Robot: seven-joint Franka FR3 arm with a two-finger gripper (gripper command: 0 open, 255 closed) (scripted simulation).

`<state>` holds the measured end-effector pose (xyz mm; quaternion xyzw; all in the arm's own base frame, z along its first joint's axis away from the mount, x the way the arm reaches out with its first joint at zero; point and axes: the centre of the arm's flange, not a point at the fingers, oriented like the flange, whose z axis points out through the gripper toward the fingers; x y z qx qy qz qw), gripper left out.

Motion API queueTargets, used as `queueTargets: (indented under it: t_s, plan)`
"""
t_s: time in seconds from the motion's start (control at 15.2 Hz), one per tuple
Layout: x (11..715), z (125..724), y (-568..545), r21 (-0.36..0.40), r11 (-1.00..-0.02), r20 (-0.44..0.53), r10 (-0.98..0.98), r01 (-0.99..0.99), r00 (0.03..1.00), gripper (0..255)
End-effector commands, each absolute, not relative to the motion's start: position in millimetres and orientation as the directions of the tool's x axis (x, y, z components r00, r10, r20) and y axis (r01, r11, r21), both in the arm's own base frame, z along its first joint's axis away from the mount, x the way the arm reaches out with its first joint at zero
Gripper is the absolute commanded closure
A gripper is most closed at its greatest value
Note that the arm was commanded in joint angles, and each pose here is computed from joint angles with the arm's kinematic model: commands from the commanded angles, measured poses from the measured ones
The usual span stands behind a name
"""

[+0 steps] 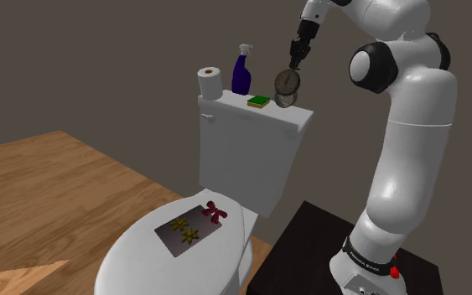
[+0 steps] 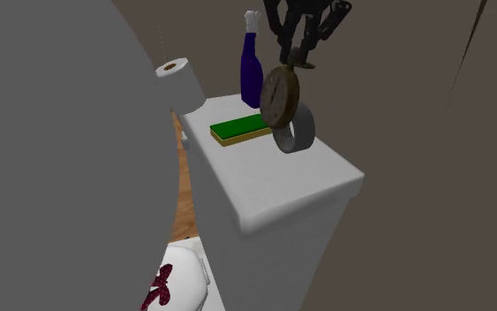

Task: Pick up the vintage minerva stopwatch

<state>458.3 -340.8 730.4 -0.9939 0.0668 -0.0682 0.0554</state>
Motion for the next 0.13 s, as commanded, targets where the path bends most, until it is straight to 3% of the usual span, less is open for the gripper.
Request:
queueTargets:
  t_s: [0.0,0.07]
  plan:
    - [456.5,736.1,-341.1,-0.119,-0.985,0.128,-0.140,-0.125,0.982,255]
    - [456.5,736.1,-341.1,-0.119,-0.985,0.128,-0.140,-0.125,0.982,255]
